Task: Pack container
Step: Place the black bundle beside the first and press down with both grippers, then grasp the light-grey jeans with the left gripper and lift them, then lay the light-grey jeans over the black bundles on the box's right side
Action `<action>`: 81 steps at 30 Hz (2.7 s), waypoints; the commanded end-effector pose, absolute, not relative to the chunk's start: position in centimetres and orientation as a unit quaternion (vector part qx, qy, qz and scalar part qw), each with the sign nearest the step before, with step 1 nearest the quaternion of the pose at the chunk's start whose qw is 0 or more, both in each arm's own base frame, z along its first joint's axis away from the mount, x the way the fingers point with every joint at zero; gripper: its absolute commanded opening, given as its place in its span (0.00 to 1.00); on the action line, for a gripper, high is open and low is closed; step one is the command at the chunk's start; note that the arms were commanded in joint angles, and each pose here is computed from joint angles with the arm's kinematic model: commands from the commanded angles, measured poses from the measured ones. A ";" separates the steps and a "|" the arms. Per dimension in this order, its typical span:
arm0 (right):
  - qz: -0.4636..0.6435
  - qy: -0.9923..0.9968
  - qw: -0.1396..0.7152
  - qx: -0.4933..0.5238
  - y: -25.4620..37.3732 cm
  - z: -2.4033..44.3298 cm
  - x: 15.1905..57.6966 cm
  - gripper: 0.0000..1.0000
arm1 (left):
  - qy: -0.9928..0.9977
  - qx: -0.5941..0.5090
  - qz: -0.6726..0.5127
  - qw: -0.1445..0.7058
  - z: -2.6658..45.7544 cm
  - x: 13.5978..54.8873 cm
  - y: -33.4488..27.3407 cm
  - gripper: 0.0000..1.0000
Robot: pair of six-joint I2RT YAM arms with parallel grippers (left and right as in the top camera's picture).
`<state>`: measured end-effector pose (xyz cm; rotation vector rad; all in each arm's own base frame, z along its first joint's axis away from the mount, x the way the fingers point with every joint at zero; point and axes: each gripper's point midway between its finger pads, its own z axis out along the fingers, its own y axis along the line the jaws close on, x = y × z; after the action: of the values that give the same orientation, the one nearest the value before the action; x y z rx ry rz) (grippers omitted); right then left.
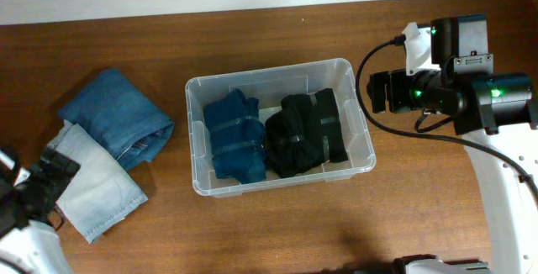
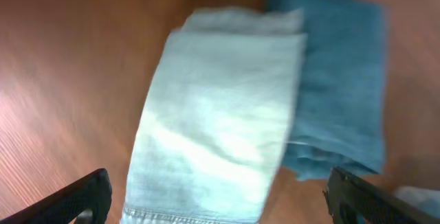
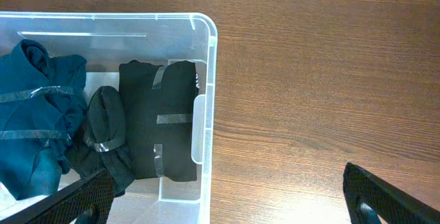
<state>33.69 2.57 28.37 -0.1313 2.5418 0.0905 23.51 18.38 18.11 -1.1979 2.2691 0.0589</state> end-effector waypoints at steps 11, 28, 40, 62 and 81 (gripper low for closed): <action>0.034 0.958 0.280 -0.048 2.4 27.8 33.5 0.98 | 0.867 -0.488 -0.085 0.060 2.3 22.0 19.7 0.99; 0.034 0.960 0.275 -0.047 2.4 27.4 33.7 0.98 | 0.866 -0.493 0.000 0.084 4.3 20.9 22.2 0.99; 0.034 0.960 0.273 -0.047 2.4 27.4 33.6 0.99 | 0.874 -0.479 -0.064 0.056 0.0 22.3 21.1 0.99; 0.034 0.961 0.271 -0.047 2.4 27.3 33.5 0.99 | 0.832 -0.366 -0.379 0.173 7.3 28.7 12.8 0.01; -0.010 0.951 0.300 0.081 -4.1 29.1 32.4 0.98 | 0.837 -0.037 -0.382 0.390 33.9 34.3 -3.5 0.01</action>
<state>33.46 -1.30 27.75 0.0671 2.5759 0.0298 34.15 1.62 31.94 -0.1978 2.1475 -0.8361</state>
